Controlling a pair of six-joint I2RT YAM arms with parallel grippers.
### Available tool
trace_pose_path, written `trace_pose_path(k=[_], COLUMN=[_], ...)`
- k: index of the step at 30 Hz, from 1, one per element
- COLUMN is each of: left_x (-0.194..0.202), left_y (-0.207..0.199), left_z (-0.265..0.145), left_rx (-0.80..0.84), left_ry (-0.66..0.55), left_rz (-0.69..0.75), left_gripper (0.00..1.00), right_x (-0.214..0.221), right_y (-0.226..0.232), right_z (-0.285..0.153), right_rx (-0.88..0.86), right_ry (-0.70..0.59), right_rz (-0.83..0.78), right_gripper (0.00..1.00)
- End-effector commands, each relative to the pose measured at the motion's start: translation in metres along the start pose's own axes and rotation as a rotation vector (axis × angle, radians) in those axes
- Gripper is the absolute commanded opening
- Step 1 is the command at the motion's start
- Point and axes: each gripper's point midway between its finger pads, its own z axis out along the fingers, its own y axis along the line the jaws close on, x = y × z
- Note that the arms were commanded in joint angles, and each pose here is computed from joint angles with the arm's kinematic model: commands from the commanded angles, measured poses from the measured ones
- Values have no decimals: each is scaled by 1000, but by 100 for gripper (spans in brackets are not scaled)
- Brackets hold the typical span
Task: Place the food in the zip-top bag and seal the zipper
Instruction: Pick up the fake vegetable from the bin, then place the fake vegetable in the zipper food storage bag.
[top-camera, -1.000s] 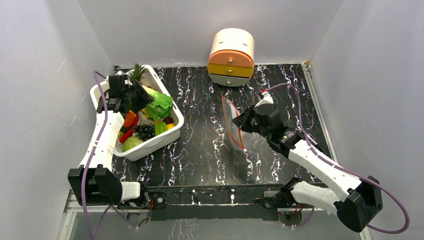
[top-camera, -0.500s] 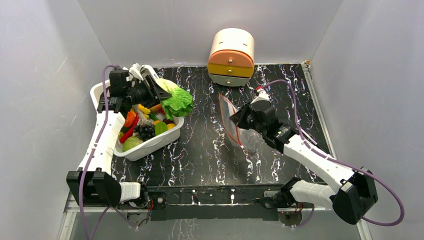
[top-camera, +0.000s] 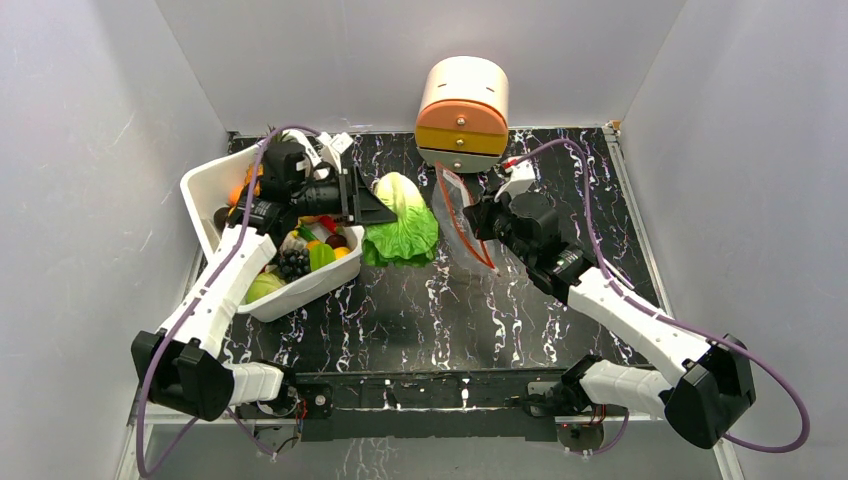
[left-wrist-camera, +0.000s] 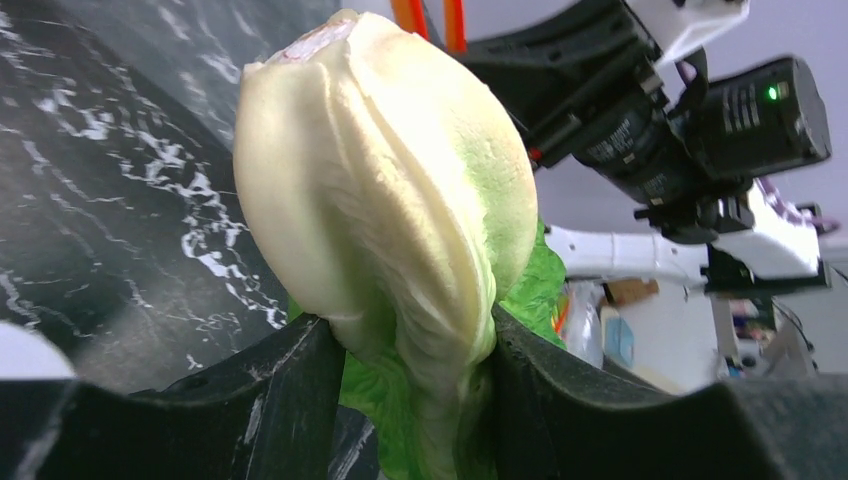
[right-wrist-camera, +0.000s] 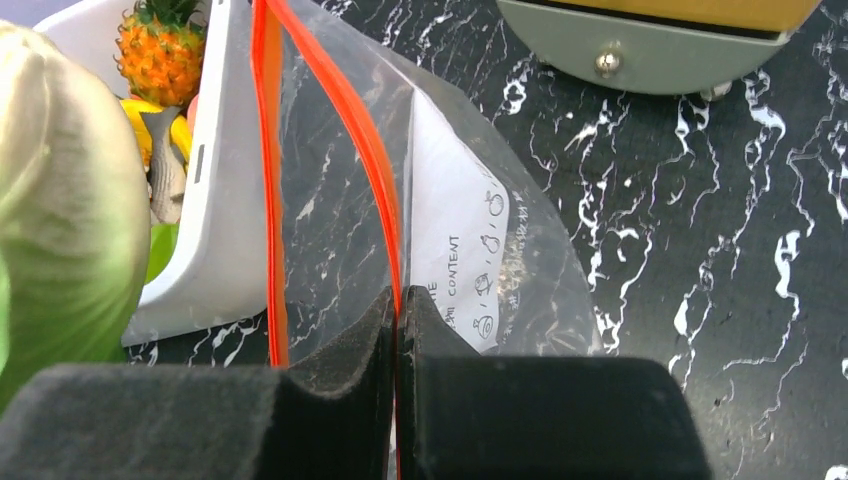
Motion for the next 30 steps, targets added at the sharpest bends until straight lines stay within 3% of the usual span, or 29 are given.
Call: trace_pose_path(k=[1,11,17,30], left_x=[23,63,73,95], left_y=[-41,-76,-65,10], left_z=[0,24,36,66], left_rx=[217,399,401,100], left_ry=[93,261,297,426], left_rz=[54,94,88,-25], left_gripper=[46,46,46,42], right_x=[-29,-7,-11,-31], right_y=[11,15,26,46], right_z=[-1,6,-2,-34], right_rx=[-69,-129,-191,-312], right_ry=[-123,-85,-106,-205], right_rz=[-113,-161,-169,-213], right_gripper=[0,0,0,0])
